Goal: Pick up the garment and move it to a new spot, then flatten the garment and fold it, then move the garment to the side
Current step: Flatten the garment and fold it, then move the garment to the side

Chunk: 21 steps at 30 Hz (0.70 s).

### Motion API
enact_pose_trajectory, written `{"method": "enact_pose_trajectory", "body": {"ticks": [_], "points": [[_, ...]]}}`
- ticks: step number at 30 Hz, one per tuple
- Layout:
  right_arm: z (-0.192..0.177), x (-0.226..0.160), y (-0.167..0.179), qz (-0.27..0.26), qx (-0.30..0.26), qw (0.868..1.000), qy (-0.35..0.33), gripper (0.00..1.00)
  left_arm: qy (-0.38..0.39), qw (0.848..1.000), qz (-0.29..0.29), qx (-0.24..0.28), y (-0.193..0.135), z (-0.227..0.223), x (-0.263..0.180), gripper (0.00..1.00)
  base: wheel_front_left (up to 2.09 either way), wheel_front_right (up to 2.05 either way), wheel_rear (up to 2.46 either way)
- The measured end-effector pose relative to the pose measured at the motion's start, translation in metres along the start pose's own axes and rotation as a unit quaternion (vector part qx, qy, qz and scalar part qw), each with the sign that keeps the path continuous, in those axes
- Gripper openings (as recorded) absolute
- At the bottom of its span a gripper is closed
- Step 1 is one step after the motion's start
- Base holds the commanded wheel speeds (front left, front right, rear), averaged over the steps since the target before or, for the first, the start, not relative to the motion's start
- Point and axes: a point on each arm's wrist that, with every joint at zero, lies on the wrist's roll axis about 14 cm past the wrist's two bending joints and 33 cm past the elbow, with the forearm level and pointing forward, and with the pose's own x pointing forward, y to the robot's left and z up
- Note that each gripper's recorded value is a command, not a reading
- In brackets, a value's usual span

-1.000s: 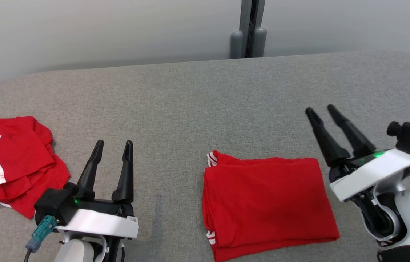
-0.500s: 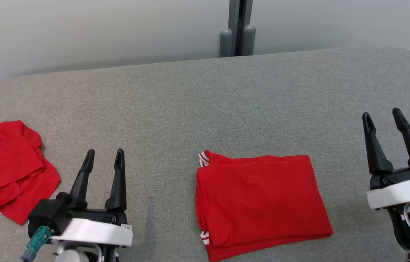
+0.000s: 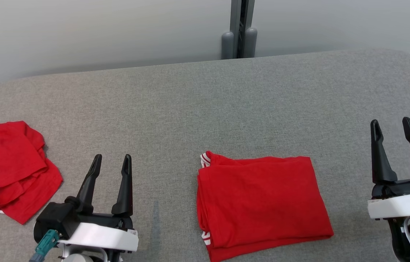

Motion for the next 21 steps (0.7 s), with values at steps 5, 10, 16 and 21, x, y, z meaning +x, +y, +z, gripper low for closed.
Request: {"method": "enact_pose_trajectory", "body": {"ticks": [5, 10, 16, 21], "points": [[-0.0019, -0.0012, -0.0006, -0.003, 0.002, 1.0, 0.002, 1.0, 0.001, 1.0, 0.001, 0.001, 0.0001, -0.0003, -0.0006, 1.0, 0.0, 0.0, 0.0], [-0.0046, -0.0015, 0.0, -0.002, 0.003, 1.0, 0.006, 1.0, 0.004, 1.0, 0.004, 0.002, 0.0015, -0.0021, -0.002, 1.0, 0.0, 0.0, 0.0], [-0.0064, -0.0009, 0.001, -0.001, 0.004, 1.0, 0.008, 1.0, 0.003, 1.0, 0.005, 0.002, 0.0025, -0.0017, -0.0028, 1.0, 0.0, 0.0, 0.0], [-0.0076, -0.0005, 0.0022, 0.0, 0.005, 1.0, 0.01, 1.0, 0.004, 1.0, 0.005, 0.002, 0.0024, -0.0018, -0.0032, 1.0, 0.0, 0.0, 0.0]]}}
